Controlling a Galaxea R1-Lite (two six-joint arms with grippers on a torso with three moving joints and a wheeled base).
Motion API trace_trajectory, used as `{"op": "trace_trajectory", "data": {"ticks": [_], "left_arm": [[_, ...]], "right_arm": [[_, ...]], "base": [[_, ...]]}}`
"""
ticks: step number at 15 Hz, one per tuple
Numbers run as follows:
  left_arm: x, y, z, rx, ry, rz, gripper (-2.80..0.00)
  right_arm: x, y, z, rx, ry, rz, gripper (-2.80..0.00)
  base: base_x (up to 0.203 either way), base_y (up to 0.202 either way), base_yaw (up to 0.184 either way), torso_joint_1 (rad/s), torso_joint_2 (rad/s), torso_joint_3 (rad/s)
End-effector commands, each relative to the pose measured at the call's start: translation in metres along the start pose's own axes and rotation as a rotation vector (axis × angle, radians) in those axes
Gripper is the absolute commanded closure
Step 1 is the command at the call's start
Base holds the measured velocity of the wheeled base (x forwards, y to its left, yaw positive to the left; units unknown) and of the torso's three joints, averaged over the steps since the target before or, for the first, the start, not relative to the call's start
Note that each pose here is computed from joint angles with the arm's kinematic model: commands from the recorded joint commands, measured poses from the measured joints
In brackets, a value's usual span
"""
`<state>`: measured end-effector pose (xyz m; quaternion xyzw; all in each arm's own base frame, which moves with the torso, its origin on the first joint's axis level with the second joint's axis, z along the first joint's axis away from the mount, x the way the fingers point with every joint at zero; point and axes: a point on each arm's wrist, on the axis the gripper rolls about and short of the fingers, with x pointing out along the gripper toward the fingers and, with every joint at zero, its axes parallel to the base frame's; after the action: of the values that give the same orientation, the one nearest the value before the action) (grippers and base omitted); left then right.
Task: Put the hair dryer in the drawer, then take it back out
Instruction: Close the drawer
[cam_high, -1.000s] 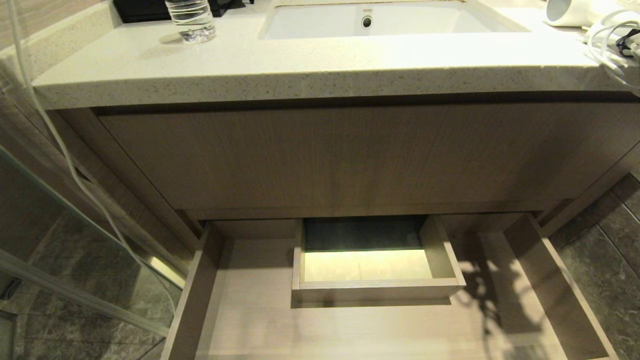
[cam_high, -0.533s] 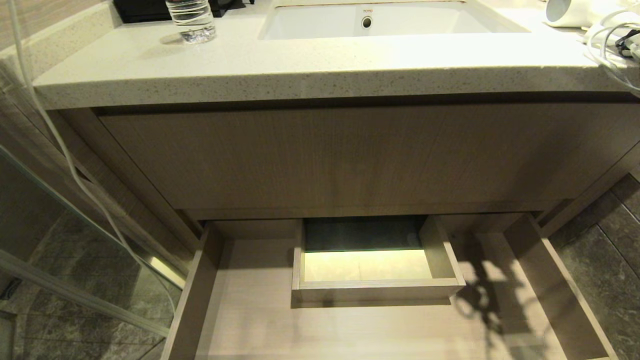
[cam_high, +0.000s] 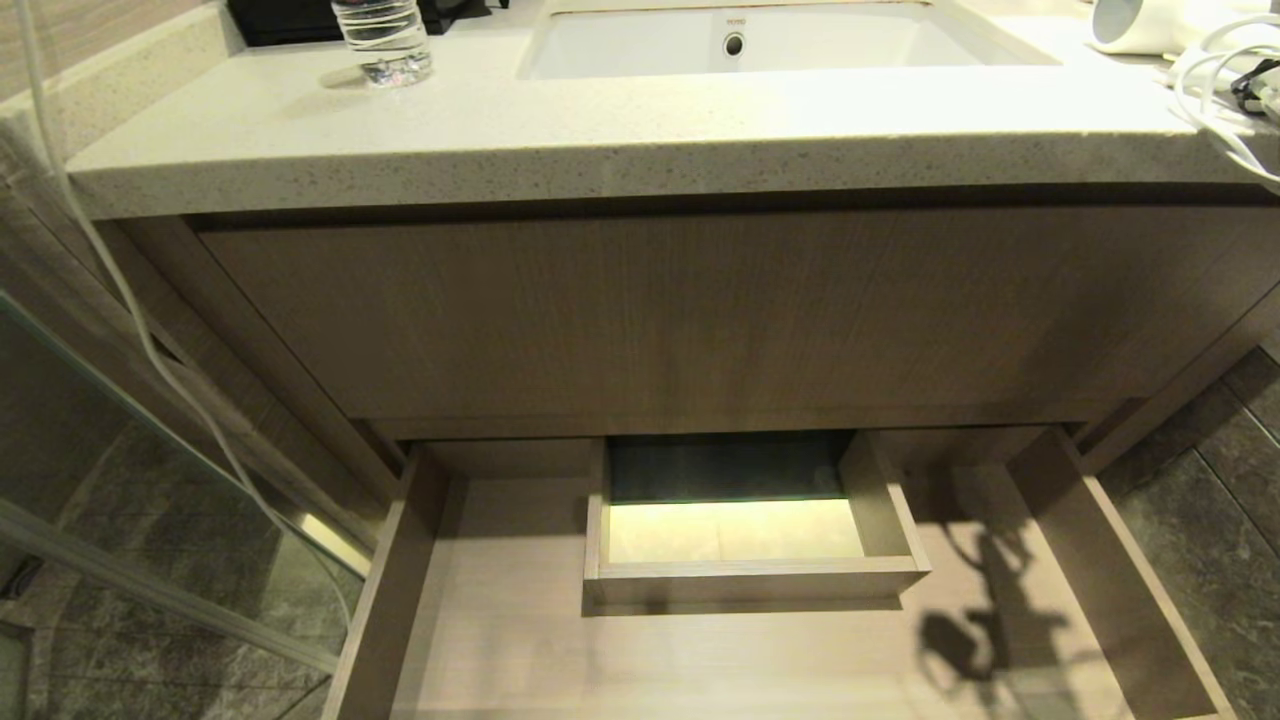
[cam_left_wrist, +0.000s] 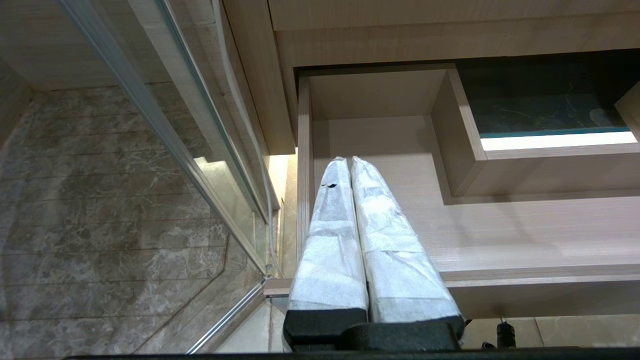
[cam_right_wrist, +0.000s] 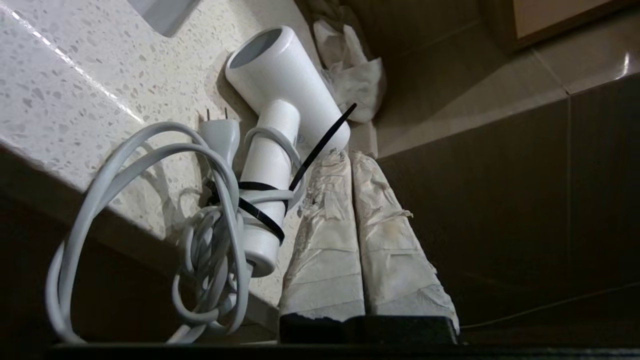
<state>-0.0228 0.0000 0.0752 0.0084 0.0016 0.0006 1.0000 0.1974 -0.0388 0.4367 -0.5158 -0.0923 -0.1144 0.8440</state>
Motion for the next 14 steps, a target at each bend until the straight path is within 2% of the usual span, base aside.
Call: {"op": "trace_trajectory", "data": {"ticks": [1, 5, 8, 10, 12, 13, 14], "left_arm": [[0.0, 0.0, 0.0, 0.0, 0.0, 0.0, 0.0], [0.0, 0.0, 0.0, 0.0, 0.0, 0.0, 0.0], [0.0, 0.0, 0.0, 0.0, 0.0, 0.0, 0.0], [0.0, 0.0, 0.0, 0.0, 0.0, 0.0, 0.0], [0.0, 0.0, 0.0, 0.0, 0.0, 0.0, 0.0], [0.0, 0.0, 0.0, 0.0, 0.0, 0.0, 0.0], [0.0, 0.0, 0.0, 0.0, 0.0, 0.0, 0.0]], "right_arm": [[-0.016, -0.007, 0.005, -0.026, -0.01, -0.026, 0.0], [-0.042, -0.007, 0.008, -0.025, -0.001, -0.028, 0.0], [-0.087, -0.004, 0.008, -0.018, 0.1, -0.084, 0.0], [-0.137, 0.001, 0.007, -0.024, 0.2, -0.123, 0.0], [-0.187, 0.016, 0.003, -0.039, 0.314, -0.149, 0.0], [-0.209, 0.028, -0.001, -0.049, 0.399, -0.15, 0.0], [-0.224, 0.044, -0.008, -0.062, 0.532, -0.125, 0.0]], "base": [[0.0, 0.0, 0.0, 0.0, 0.0, 0.0], [0.0, 0.0, 0.0, 0.0, 0.0, 0.0], [0.0, 0.0, 0.0, 0.0, 0.0, 0.0], [0.0, 0.0, 0.0, 0.0, 0.0, 0.0], [0.0, 0.0, 0.0, 0.0, 0.0, 0.0], [0.0, 0.0, 0.0, 0.0, 0.0, 0.0], [0.0, 0.0, 0.0, 0.0, 0.0, 0.0]]}}
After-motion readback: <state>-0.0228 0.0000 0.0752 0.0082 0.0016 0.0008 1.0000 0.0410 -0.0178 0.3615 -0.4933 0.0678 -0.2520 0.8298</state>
